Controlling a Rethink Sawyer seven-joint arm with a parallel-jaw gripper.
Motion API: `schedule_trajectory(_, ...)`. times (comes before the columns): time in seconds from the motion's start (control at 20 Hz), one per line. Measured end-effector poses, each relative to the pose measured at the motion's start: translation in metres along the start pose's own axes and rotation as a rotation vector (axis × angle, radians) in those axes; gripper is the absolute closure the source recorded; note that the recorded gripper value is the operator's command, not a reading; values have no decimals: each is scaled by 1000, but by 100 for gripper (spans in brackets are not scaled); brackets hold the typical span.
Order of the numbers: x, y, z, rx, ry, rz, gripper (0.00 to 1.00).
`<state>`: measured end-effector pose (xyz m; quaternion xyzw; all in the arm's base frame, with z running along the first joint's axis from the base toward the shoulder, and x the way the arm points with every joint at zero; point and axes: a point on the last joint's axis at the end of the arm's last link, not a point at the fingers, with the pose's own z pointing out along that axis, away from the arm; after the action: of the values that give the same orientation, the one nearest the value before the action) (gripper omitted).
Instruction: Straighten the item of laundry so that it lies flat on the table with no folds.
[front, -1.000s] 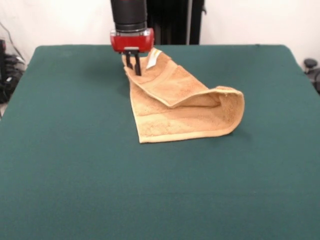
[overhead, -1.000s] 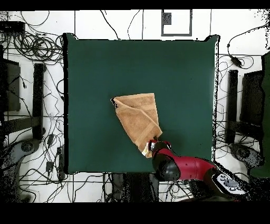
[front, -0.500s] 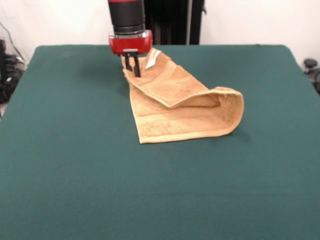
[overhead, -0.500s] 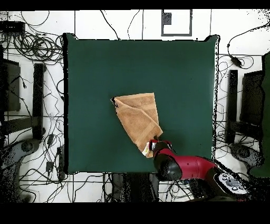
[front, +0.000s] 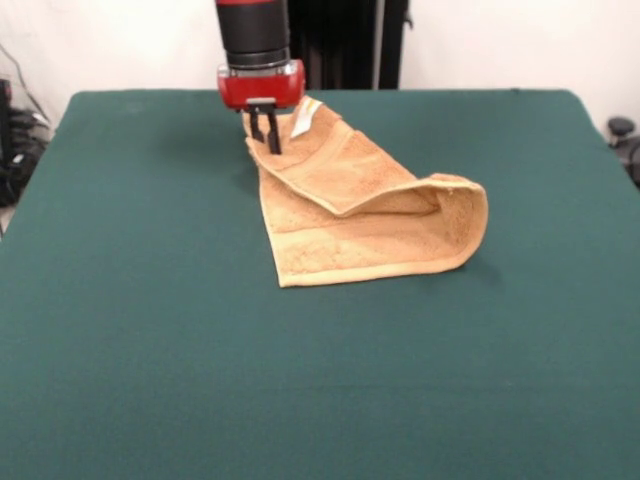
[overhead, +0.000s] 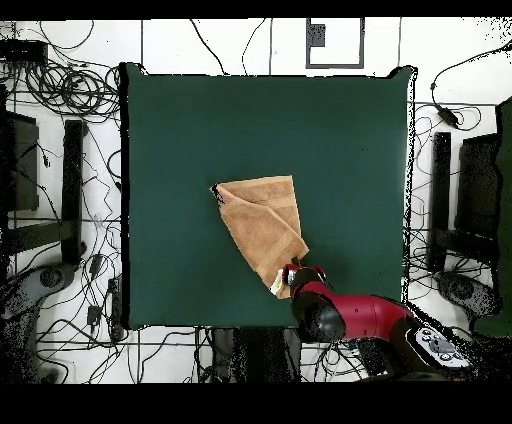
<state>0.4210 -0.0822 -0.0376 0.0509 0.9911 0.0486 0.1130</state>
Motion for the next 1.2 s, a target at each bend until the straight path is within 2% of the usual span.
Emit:
schedule_trajectory(0.4,0,0,0,1,1,-1,100)
schedule_trajectory(0.45,0,0,0,1,2,-1,0)
schedule_trajectory(1.2,-3,-3,1,6,-2,-7,0)
